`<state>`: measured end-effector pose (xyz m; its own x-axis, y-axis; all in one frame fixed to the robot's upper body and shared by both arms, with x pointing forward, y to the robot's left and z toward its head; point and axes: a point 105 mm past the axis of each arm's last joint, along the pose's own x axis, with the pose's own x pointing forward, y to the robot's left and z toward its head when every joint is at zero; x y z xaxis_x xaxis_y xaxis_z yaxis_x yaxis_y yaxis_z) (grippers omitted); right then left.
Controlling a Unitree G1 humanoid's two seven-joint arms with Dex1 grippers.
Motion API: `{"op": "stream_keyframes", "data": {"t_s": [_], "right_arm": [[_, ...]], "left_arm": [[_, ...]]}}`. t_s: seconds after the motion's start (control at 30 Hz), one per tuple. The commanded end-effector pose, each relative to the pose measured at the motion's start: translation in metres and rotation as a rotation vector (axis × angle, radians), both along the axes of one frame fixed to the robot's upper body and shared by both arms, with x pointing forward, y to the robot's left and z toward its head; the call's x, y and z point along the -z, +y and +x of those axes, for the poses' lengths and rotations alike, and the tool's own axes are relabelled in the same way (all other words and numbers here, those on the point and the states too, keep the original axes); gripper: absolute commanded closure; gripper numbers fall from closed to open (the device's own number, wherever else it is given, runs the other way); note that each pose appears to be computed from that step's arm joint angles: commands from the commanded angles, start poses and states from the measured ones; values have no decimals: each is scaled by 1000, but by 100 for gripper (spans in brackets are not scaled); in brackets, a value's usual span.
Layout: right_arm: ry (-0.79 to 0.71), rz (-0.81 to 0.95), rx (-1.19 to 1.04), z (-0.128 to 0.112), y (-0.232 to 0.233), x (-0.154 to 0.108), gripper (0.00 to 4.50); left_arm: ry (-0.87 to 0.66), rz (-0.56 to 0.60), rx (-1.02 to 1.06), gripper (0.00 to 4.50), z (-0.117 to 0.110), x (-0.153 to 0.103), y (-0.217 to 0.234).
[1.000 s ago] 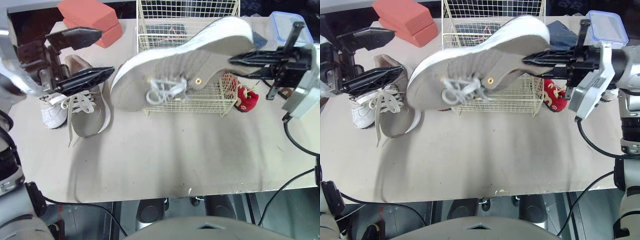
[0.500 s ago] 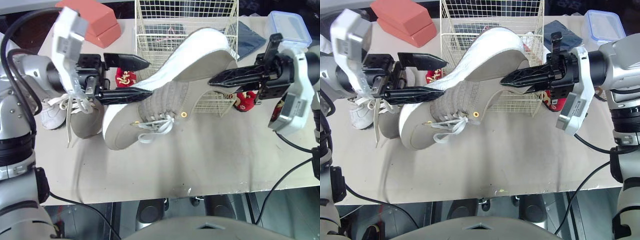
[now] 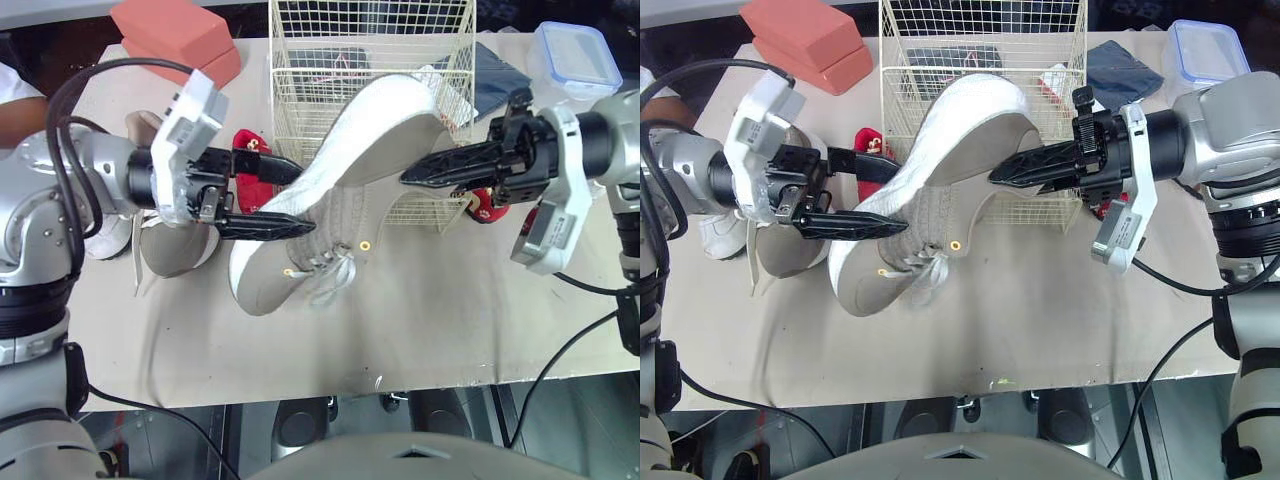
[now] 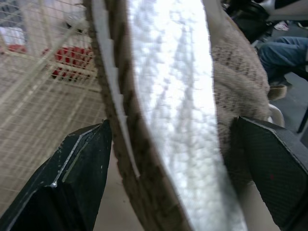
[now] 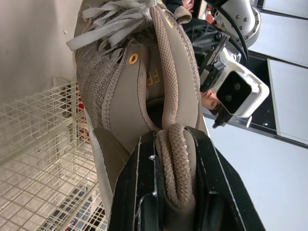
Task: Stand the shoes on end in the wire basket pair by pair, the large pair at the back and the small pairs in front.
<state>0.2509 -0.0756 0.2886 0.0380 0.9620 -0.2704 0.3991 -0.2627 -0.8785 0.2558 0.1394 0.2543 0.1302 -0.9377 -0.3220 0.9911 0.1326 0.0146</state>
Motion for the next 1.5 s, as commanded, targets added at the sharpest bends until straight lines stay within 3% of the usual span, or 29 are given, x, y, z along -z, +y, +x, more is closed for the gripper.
{"op": "stream_keyframes", "data": {"t_s": [0.03, 0.13, 0.23, 0.27, 0.33, 0.53, 0.57, 0.67, 0.8, 0.97, 1.07, 1.27, 1.5], "right_arm": [[-73, 157, -56, -9, 1, -37, 450], [-72, 181, -58, -10, 1, -40, 450], [-54, 205, -47, -9, 1, -42, 450], [-41, 210, -40, -8, 0, -42, 374], [-16, 220, -26, -7, -1, -43, 313], [91, 361, 71, 3, -24, -52, 30], [146, 392, 130, 11, -35, -50, 5], [358, 470, 275, 27, -59, -38, 5], [731, 653, 323, 31, -66, -35, 5], [1388, 726, 313, 20, -59, -10, 5], [1661, 677, 293, 6, -53, 0, 5], [1903, 668, 177, -9, -35, -11, 5], [1951, 694, 135, -7, -19, -16, 5]], "left_arm": [[30, 22, 81, 149, -13, 6, -11], [26, 26, 75, 247, -11, 7, -9], [10, 27, 64, 285, -8, 7, -9], [1, 25, 57, 287, -7, 8, -9], [-11, 14, 54, 289, -5, 7, -10], [-130, -113, 4, 290, 7, -4, -10], [-129, -144, 3, 290, 7, -5, -10], [-107, -246, 26, 290, 3, -12, -12], [-97, -384, 40, 290, 3, -23, -14], [-59, -480, 60, 290, 5, -21, -20], [-55, -489, 61, 290, 8, -15, -23], [-76, -516, 60, 290, 14, -11, -30], [-69, -515, 69, 290, 17, -2, -34]]}}
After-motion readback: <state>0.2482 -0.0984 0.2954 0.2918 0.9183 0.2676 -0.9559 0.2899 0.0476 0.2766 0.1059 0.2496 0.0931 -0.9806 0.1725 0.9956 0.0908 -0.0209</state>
